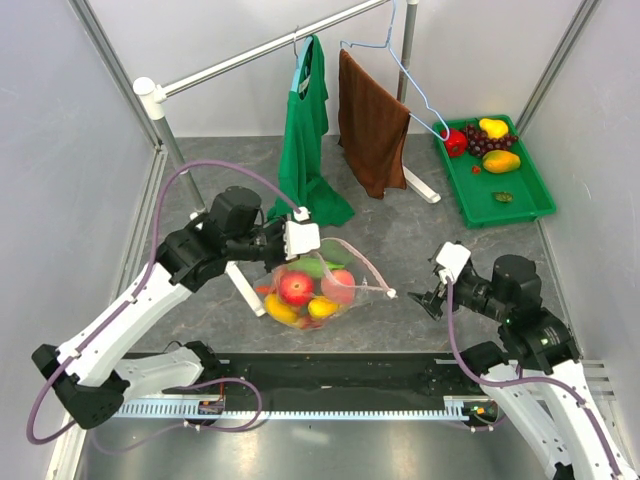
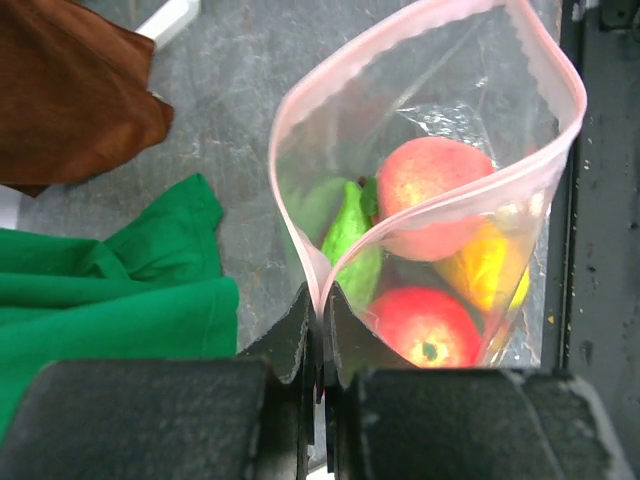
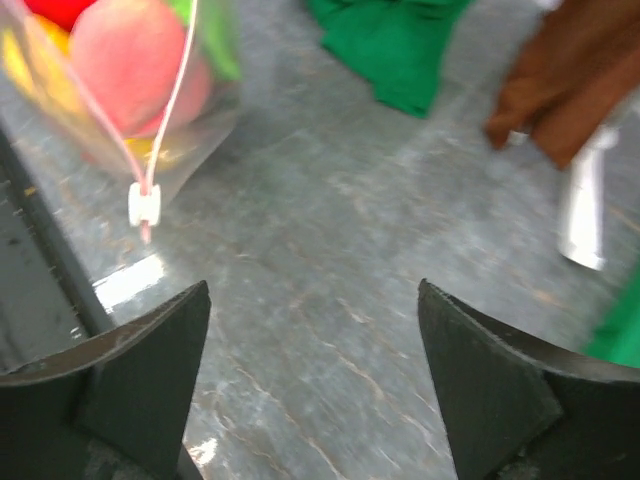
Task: Place the food in the zip-top bag and seal the zipper
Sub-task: Zip the zipper food storage bag at the center of the board, then place the zipper food storage bag at the center of the board.
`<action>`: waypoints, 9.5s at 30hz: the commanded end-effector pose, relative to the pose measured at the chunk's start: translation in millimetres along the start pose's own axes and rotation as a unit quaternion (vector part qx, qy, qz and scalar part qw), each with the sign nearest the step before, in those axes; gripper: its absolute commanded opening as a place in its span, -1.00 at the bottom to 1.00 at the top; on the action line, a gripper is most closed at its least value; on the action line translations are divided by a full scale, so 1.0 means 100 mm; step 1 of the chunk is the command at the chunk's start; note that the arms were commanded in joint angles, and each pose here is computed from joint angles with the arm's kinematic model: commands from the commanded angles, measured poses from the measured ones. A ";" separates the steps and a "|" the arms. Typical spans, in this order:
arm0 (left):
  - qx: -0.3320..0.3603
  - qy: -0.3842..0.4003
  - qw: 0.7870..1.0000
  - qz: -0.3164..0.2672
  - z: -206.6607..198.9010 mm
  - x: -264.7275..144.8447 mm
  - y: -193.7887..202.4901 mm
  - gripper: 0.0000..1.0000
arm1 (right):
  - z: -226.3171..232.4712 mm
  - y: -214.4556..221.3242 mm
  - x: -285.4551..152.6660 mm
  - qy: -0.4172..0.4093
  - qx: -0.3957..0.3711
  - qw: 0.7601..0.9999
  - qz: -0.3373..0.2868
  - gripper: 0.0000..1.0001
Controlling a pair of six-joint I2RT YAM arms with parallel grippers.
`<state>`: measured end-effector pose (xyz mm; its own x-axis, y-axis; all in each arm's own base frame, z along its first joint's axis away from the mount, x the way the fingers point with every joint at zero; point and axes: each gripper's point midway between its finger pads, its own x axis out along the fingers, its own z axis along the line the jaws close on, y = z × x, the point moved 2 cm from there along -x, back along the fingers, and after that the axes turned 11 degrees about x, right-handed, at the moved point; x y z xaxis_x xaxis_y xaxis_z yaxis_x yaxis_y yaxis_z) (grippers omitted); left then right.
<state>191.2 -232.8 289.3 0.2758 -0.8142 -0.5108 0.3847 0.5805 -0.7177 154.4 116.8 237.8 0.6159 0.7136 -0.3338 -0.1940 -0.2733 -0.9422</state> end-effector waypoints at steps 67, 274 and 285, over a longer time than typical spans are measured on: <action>0.015 0.004 0.990 -0.143 0.30 0.21 -1.25 0.99 | 0.28 -0.69 0.33 -0.148 -0.045 0.987 -0.035 -1.00; 0.013 -0.021 1.000 -0.012 0.70 1.18 -0.61 -0.96 | -0.58 -2.02 -0.47 0.183 0.217 0.917 -0.282 0.96; -0.153 0.174 0.970 0.072 -0.89 1.66 0.01 -0.53 | -0.64 -1.38 -0.23 0.220 0.226 0.931 -0.183 0.96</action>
<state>170.5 -355.0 160.1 0.0253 -0.6653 -0.7462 0.2033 0.7342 -0.6478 215.9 99.1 406.0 0.9328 0.3564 0.0537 -0.0821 0.3551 -0.9312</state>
